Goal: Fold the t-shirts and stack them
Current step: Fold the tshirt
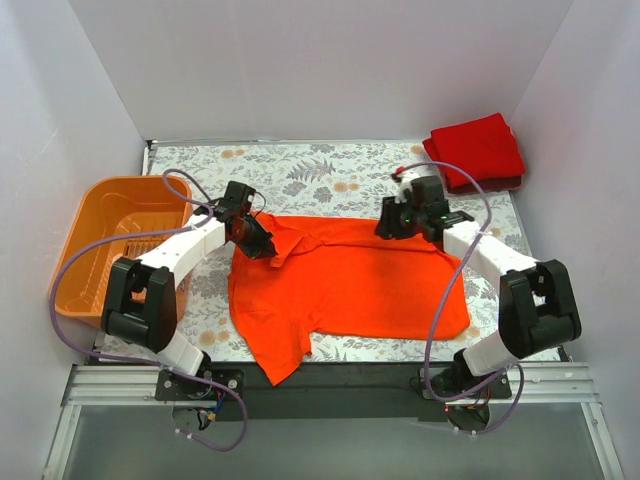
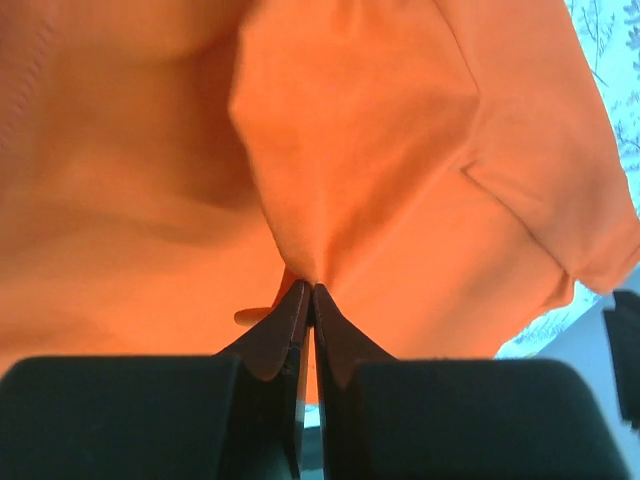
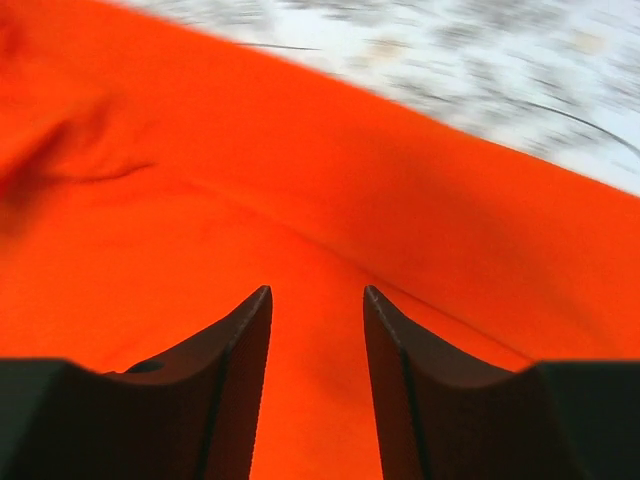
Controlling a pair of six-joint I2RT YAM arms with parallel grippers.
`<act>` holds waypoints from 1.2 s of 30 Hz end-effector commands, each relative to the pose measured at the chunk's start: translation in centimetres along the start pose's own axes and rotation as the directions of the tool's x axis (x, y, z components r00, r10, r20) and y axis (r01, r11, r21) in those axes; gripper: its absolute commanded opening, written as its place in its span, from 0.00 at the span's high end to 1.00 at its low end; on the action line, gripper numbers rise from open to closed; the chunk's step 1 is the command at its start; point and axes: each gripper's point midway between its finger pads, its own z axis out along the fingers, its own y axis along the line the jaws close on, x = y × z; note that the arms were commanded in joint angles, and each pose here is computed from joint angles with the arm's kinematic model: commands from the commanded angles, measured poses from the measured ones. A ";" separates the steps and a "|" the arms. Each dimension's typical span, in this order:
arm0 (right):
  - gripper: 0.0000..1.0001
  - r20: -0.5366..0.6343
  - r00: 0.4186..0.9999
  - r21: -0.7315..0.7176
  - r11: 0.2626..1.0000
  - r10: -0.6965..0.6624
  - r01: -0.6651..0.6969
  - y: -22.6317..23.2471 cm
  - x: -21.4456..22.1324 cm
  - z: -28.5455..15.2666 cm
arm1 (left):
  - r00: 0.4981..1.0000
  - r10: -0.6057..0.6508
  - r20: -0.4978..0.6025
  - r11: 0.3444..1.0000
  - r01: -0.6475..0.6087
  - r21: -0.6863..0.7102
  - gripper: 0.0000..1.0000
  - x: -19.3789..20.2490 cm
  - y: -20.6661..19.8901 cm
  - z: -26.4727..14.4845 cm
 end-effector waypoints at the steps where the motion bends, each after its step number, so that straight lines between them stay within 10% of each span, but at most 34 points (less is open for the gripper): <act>1: 0.53 0.091 0.986 -0.271 0.949 -0.142 0.162 8.0 -1.5 0.8 | 0.998 0.018 0.067 1.000 -0.017 -0.017 0.98 -2.1 0.3 0.2; 13: 0.56 0.138 0.906 -0.499 0.762 -0.400 0.412 21.7 2.0 6.6 | 0.988 0.085 0.127 0.993 -0.075 -0.088 0.97 -6.0 0.5 2.5; 36: 0.62 0.126 0.884 -0.447 0.770 -0.450 0.455 23.7 3.1 12.5 | 0.967 0.175 0.185 0.974 -0.144 -0.173 0.97 -10.9 -1.2 6.7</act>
